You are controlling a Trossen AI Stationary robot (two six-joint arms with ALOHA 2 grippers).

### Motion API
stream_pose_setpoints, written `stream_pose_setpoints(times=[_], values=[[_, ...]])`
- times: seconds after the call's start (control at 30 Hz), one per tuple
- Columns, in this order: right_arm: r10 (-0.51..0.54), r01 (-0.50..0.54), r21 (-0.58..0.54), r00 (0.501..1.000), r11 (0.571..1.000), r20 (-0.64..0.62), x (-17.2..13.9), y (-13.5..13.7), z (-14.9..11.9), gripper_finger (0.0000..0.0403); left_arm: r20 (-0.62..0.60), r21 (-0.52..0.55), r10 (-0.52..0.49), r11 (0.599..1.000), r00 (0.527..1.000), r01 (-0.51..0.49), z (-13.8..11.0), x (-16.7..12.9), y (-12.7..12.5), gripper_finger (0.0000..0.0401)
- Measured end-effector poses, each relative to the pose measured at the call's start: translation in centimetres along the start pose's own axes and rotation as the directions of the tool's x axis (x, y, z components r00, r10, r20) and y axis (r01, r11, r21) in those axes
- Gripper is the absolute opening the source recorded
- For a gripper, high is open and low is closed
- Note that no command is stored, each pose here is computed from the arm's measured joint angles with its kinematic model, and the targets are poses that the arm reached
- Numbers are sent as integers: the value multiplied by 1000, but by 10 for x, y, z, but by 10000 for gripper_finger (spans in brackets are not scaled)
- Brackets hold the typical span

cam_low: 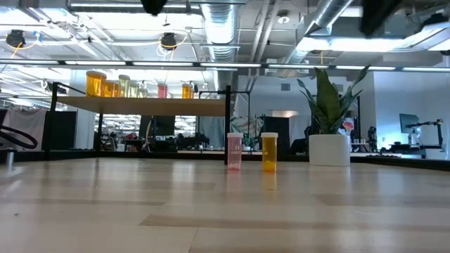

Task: Pick and place medicine bottles onto shelf by color
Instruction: Put the pink pill bottle on the shelf aligned with the other pink pill bottles

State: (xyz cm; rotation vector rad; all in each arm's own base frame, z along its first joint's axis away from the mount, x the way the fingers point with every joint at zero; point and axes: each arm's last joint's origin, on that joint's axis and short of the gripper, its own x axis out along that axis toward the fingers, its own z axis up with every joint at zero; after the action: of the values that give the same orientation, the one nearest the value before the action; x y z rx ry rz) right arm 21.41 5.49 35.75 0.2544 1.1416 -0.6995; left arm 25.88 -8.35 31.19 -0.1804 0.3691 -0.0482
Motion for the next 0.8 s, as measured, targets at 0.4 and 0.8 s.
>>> stream_pose_setpoints(times=[0.4,0.8], values=[[-82,86,38,993,996,-85,47,-41,-83,249,-32,-151,325,933,945,-326,-29,78,43,238],[-19,19,16,999,1000,-28,71,-58,-115,249,-87,-224,518,822,851,-523,-86,137,55,238]])
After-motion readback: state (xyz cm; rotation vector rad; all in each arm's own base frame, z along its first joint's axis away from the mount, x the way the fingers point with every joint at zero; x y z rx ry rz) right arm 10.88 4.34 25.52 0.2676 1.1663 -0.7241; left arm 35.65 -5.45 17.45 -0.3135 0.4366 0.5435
